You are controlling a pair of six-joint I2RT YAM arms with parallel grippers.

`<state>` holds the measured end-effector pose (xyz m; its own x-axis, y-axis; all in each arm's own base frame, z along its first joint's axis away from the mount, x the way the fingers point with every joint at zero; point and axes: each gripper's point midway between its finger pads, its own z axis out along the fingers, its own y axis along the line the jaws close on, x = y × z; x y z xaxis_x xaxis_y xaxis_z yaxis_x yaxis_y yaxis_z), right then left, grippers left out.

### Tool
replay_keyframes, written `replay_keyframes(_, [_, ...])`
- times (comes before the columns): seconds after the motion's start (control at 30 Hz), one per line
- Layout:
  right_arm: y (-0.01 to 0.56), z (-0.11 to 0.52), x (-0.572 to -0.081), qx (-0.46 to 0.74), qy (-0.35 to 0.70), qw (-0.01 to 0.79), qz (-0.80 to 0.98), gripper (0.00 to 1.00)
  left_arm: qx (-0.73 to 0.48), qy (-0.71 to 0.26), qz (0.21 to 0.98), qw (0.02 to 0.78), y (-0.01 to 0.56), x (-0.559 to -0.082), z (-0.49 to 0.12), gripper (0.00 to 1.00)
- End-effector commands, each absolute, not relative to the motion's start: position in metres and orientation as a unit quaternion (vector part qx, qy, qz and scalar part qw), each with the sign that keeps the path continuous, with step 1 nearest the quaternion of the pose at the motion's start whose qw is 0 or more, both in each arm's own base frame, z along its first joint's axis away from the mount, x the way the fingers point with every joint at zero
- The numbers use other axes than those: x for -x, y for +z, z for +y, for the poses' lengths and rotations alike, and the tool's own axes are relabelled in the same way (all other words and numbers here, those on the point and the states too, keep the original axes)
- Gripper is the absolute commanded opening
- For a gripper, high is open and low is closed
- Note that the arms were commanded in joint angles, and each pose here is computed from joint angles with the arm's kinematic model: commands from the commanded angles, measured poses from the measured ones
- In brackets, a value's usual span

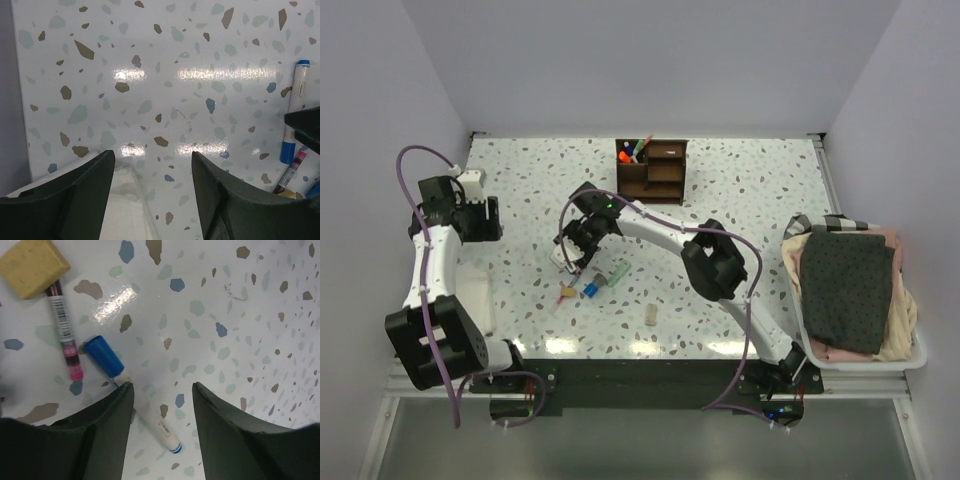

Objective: Sort the stationery into containers
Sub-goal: Pick up the pen from the center of the board.

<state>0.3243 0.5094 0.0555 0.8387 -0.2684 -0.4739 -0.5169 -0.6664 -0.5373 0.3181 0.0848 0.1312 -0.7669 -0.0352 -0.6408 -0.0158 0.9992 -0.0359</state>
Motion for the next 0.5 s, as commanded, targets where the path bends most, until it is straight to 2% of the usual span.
replay_keyframes(0.0, [0.079, 0.524, -0.325, 0.905, 0.166, 0.359, 0.156, 0.53, -0.007, -0.019, 0.937, 0.349, 0.138, -0.312, 0.082, 0.67])
replay_keyframes(0.27, [0.044, 0.482, -0.309, 0.944, 0.169, 0.254, 0.122, 0.51, 0.0, -0.035, 0.93, 0.365, 0.142, -0.32, 0.08, 0.67])
replay_keyframes(0.47, [0.026, 0.466, -0.31, 0.957, 0.157, 0.217, 0.111, 0.5, 0.003, -0.046, 0.929, 0.366, 0.139, -0.322, 0.078, 0.67])
